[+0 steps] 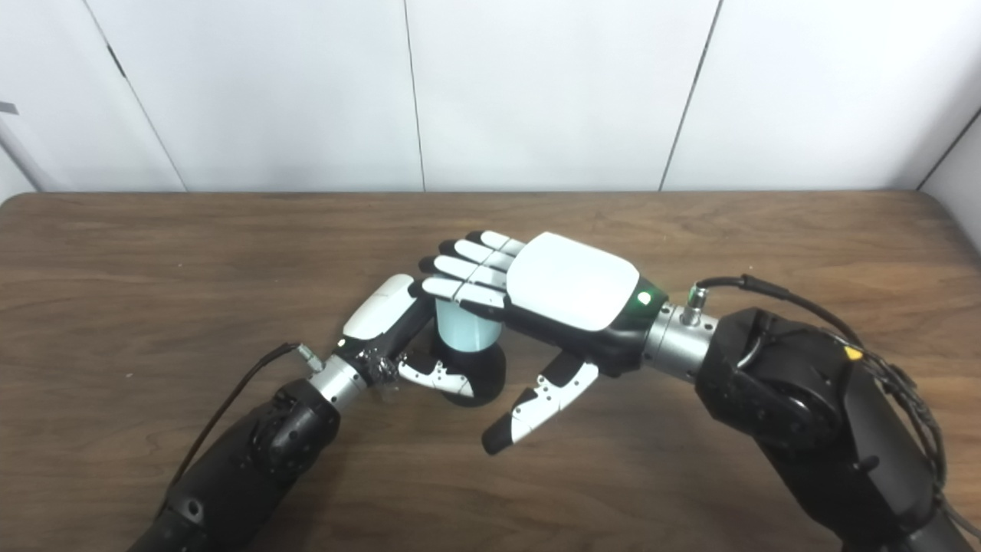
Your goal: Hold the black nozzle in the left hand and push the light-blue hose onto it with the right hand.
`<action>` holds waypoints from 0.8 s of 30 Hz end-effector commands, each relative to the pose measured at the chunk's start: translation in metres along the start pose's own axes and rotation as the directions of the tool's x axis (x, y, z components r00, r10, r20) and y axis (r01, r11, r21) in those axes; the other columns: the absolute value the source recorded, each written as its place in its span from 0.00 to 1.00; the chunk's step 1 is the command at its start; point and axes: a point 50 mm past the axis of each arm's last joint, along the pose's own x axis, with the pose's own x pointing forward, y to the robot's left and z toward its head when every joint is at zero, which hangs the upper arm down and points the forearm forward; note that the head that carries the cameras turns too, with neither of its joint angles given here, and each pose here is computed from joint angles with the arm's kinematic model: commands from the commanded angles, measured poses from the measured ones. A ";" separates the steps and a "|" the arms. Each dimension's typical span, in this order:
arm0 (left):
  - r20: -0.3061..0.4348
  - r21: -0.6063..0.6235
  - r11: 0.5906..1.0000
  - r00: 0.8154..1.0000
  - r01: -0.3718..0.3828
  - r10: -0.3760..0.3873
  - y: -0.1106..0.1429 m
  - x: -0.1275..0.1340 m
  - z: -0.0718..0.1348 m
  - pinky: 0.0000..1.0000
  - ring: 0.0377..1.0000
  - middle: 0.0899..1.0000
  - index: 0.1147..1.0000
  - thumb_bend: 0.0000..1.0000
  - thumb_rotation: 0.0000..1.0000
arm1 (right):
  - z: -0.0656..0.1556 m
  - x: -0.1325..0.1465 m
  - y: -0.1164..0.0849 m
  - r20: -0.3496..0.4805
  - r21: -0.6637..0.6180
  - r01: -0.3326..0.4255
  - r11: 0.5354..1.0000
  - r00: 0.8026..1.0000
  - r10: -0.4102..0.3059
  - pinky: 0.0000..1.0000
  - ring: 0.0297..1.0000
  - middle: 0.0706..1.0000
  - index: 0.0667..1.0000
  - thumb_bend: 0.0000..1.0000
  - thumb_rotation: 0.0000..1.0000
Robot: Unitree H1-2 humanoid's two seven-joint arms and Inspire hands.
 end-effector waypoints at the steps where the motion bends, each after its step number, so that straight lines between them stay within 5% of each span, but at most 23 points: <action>1: -0.131 -0.017 0.977 0.968 0.213 -0.213 -0.046 -0.033 -0.023 0.38 0.41 0.44 0.45 0.50 0.00 | 0.000 0.000 -0.009 0.001 -0.029 0.011 1.000 1.000 -0.011 1.00 1.00 1.00 0.96 0.85 1.00; 10: -0.136 -0.022 0.976 0.966 0.219 -0.220 -0.046 -0.033 -0.022 0.38 0.41 0.44 0.45 0.50 0.00 | -0.014 -0.002 0.023 -0.048 -0.022 -0.070 0.997 0.997 0.069 0.96 0.97 0.96 0.92 0.84 0.94; 24: -0.133 -0.024 0.977 0.968 0.212 -0.213 -0.046 -0.032 -0.019 0.38 0.41 0.44 0.45 0.50 0.00 | -0.015 0.009 0.051 -0.058 0.092 -0.070 0.993 0.995 0.076 0.87 0.94 0.94 0.89 0.81 0.90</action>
